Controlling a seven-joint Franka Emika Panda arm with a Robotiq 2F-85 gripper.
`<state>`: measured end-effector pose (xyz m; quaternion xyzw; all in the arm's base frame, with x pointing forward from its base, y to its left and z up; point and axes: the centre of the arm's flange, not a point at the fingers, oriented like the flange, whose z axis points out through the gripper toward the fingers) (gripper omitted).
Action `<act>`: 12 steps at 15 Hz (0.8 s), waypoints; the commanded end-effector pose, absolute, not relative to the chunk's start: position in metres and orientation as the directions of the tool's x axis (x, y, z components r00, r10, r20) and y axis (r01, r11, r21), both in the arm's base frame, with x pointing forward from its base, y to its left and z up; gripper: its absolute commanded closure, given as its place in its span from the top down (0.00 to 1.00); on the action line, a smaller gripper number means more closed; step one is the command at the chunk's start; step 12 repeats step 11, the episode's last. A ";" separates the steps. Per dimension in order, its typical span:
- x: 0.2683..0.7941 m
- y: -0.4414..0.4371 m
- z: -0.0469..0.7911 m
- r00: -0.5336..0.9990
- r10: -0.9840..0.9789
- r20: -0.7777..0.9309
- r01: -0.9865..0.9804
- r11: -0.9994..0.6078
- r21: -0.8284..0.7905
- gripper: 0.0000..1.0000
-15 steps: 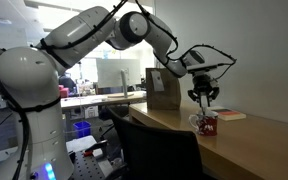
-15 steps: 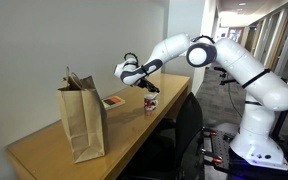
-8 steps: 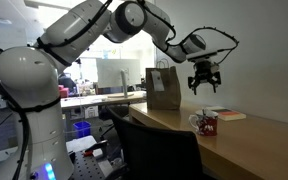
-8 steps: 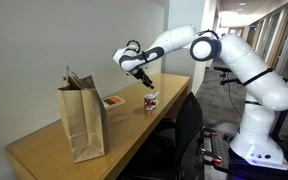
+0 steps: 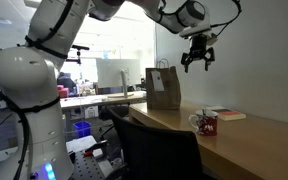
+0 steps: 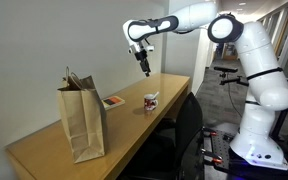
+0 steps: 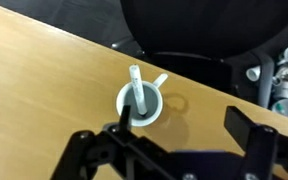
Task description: Put the marker in the mug cup
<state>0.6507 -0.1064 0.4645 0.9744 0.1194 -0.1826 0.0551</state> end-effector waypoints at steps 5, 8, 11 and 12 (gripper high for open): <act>0.580 -0.096 0.485 0.996 0.088 0.002 0.088 -0.996 0.024 1.00; 0.568 -0.099 0.482 0.993 0.053 0.108 0.050 -0.998 0.030 1.00; 0.558 -0.100 0.471 0.991 0.049 0.125 0.044 -0.998 0.042 1.00; 0.558 -0.100 0.471 0.991 0.049 0.125 0.044 -0.998 0.042 1.00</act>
